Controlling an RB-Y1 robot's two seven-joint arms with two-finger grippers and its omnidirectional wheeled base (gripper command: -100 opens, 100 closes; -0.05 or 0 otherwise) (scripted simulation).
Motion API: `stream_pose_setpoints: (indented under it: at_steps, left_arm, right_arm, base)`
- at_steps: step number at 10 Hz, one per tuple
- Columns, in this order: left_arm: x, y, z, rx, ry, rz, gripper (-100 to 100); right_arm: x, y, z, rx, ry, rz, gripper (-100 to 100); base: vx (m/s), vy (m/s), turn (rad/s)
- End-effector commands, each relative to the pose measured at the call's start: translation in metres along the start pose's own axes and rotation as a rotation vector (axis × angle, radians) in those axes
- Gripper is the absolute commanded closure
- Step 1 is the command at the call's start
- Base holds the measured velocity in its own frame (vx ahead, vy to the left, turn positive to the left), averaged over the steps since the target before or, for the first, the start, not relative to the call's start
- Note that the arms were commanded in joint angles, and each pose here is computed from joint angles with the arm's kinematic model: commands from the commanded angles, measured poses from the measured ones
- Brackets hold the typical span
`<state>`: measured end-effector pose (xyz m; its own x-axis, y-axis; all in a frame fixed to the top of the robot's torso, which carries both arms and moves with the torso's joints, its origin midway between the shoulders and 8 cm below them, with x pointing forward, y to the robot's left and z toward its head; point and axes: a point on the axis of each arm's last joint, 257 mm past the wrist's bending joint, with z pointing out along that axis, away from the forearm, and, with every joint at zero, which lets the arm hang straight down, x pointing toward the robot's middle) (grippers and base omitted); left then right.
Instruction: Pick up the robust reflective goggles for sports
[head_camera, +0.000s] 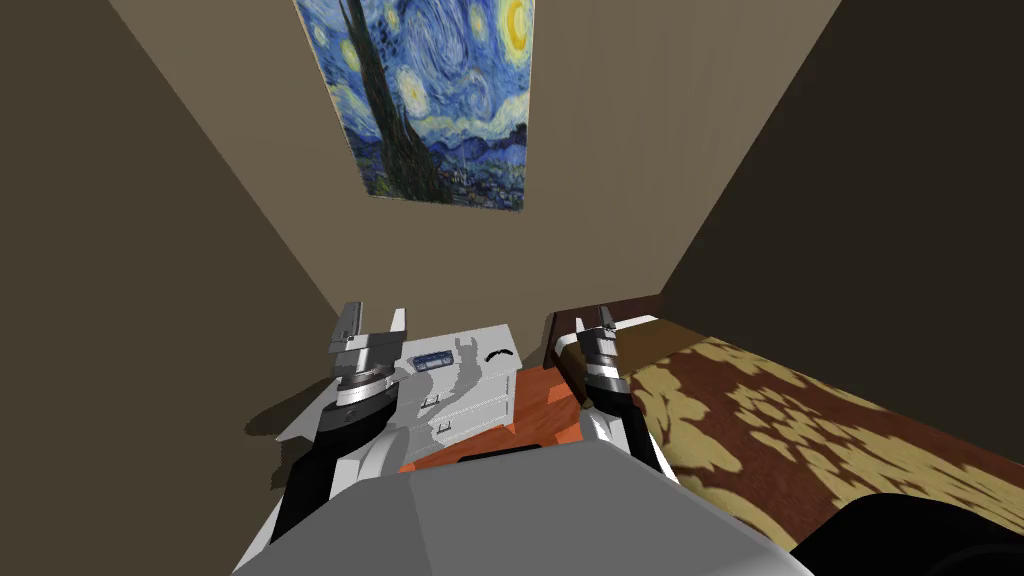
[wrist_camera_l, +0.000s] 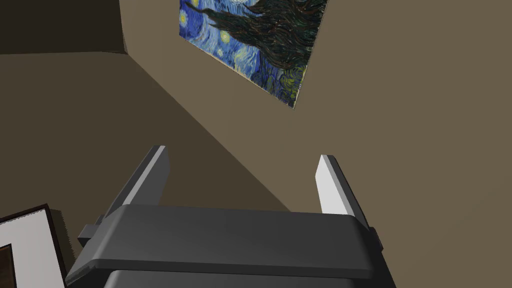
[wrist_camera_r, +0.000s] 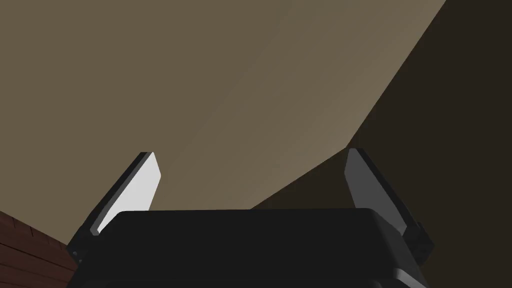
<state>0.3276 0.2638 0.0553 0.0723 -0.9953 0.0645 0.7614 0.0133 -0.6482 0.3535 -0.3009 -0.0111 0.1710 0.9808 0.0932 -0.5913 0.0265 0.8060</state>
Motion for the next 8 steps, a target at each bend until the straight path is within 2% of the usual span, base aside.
stream_pose_setpoints:
  at_steps: [1,7,8]
  left_arm:
    - [0.000,0.000,0.000,0.000,0.000,0.000,0]
    - [0.000,0.000,0.000,0.000,0.000,0.000,0]
    - [0.000,0.000,0.000,0.000,0.000,0.000,0]
  right_arm:
    - [0.005,-0.001,0.001,0.003,0.034,-0.022,-100]
    - [0.036,-0.024,-0.003,0.037,0.241,-0.184,-100]
    - [0.037,-0.024,-0.003,0.037,0.250,-0.188,-100]
  base:
    - [-0.013,-0.001,0.035]
    - [-0.041,-0.001,0.101]
    - [-0.033,-0.001,0.058]
